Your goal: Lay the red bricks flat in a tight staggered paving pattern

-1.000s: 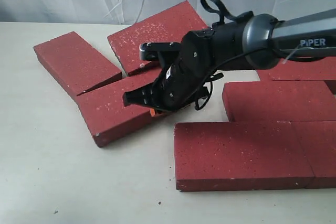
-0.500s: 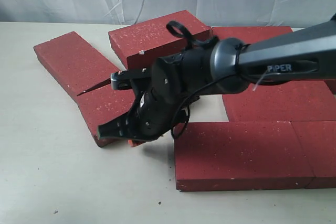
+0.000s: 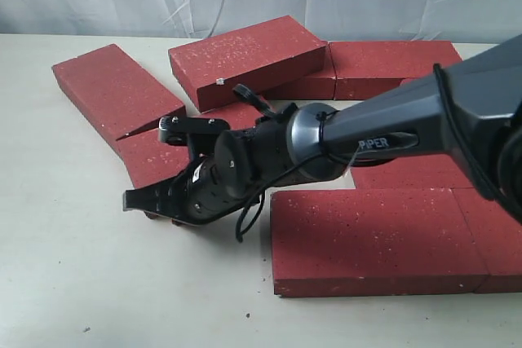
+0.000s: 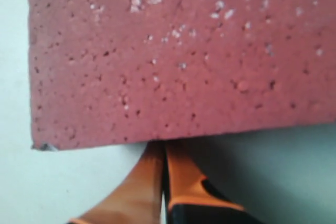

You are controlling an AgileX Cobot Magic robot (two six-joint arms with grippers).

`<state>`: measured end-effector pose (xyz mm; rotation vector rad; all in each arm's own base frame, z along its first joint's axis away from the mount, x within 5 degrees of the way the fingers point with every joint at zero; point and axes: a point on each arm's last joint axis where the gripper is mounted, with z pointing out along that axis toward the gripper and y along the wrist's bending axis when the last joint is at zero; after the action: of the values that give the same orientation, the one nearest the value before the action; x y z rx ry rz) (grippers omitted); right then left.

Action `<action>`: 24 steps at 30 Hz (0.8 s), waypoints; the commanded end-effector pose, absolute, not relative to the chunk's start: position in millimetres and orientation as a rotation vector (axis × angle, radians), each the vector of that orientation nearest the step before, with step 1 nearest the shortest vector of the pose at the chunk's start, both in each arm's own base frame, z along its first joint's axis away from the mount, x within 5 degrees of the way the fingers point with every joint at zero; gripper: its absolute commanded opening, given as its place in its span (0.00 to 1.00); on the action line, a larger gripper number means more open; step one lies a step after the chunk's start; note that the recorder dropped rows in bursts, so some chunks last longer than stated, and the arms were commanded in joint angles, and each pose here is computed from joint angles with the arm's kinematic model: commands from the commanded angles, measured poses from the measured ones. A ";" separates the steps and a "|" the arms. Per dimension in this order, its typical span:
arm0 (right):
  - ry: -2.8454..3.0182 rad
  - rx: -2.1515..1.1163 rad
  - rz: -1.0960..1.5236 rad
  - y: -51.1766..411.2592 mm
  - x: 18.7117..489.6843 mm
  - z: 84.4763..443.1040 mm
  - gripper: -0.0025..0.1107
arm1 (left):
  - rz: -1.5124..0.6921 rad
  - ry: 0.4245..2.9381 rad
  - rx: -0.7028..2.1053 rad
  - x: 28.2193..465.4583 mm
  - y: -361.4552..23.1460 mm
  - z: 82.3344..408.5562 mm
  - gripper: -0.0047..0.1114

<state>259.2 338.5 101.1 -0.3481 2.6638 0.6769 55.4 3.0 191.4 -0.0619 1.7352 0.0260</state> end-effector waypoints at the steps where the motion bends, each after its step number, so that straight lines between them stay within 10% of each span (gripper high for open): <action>1: 2.622 -0.281 0.706 344.9 267.6 97.4 0.02 | 0.021 1.722 -0.057 55.4 2.6 191.5 0.04; 24: 2.542 -0.057 0.765 347.6 331.6 90.7 0.02 | 0.021 1.722 -0.057 55.4 2.6 191.5 0.04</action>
<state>320.8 355.3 89.4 -0.1015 2.5573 0.7680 55.4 3.0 191.4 -0.0619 1.7352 0.0260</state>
